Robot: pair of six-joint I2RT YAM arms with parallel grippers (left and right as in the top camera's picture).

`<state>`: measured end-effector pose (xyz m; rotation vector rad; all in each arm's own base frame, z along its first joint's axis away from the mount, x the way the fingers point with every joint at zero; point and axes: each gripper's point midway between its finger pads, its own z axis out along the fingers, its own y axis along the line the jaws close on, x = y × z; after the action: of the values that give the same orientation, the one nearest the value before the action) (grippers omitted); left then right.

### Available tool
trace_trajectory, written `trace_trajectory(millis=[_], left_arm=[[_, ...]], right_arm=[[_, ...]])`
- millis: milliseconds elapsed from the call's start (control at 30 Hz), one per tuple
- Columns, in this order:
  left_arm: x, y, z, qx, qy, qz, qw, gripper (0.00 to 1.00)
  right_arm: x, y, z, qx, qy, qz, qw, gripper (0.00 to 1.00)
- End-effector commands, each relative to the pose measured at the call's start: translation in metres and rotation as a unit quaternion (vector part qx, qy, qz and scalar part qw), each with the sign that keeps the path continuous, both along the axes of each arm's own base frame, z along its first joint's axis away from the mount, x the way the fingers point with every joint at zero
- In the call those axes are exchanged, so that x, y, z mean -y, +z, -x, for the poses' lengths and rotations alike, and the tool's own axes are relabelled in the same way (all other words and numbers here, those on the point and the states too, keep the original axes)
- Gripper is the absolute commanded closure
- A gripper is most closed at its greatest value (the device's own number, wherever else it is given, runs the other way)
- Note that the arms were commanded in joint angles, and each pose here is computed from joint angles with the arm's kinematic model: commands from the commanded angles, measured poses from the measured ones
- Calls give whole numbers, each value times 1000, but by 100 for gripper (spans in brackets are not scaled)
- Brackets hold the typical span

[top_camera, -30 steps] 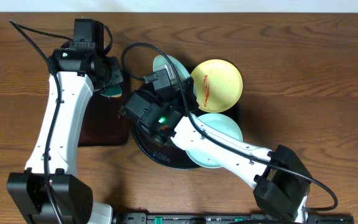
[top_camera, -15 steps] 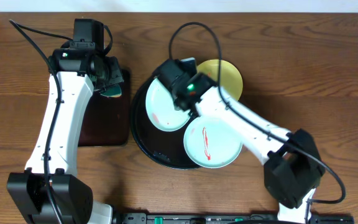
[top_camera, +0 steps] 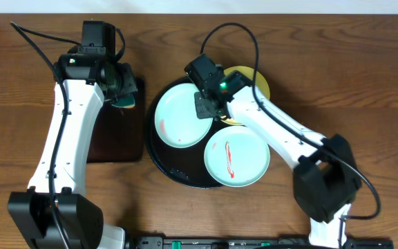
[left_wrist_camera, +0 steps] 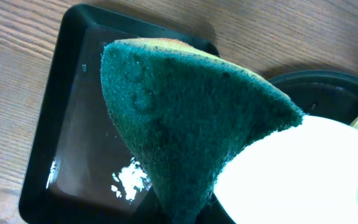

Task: Clean dirty plates on tray and stack at the side

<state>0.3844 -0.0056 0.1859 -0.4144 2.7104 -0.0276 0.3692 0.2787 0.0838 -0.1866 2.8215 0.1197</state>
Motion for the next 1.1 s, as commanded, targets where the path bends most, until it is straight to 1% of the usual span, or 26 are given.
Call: trace_trajectory(millis=[0, 67, 100, 133, 167, 233, 267, 300, 367, 467, 567, 833, 1000, 1067], left_arm=[[-4, -2, 1, -3, 1, -7, 1000, 93], [-4, -2, 1, -3, 1, -7, 1000, 93], [-4, -2, 1, -3, 1, -7, 1000, 92], [-4, -2, 1, -3, 1, -7, 1000, 92], [-4, -2, 1, -3, 1, -7, 1000, 92], [-4, -2, 1, -3, 1, -7, 1000, 92], [-4, -2, 1, -3, 1, -7, 1000, 92], [-4, -2, 1, -3, 1, -7, 1000, 93], [-3, -2, 1, -3, 0, -7, 1000, 92], [-3, -2, 1, -3, 0, -7, 1000, 92], [-3, -2, 1, -3, 0, -7, 1000, 93], [-3, -2, 1, -3, 0, -7, 1000, 92], [-3, -2, 1, -3, 0, -7, 1000, 92], [-3, -2, 1, -3, 0, -7, 1000, 93]], right_arm=[[-8, -29, 9, -34, -2, 12, 999, 99], [-7, -40, 13, -51, -3, 19, 999, 99], [-7, -44, 14, -57, 0, 19, 998, 95], [-9, -45, 16, -62, 12, 16, 998, 83], [-11, -45, 17, -64, 30, 13, 997, 75], [-18, -44, 18, -63, 82, 6, 995, 50], [-20, -44, 18, -62, 106, 5, 992, 40], [-20, -44, 17, -57, 124, 8, 991, 32], [-20, -43, 12, -51, 158, 5, 986, 26], [-31, -38, 6, -35, 240, -29, 970, 26], [-36, -37, -5, -12, 280, -43, 959, 28], [-54, -34, -31, 62, 337, -45, 938, 32], [-63, -42, -43, 88, 349, -46, 932, 33], [-64, -52, -47, 88, 345, -46, 933, 39]])
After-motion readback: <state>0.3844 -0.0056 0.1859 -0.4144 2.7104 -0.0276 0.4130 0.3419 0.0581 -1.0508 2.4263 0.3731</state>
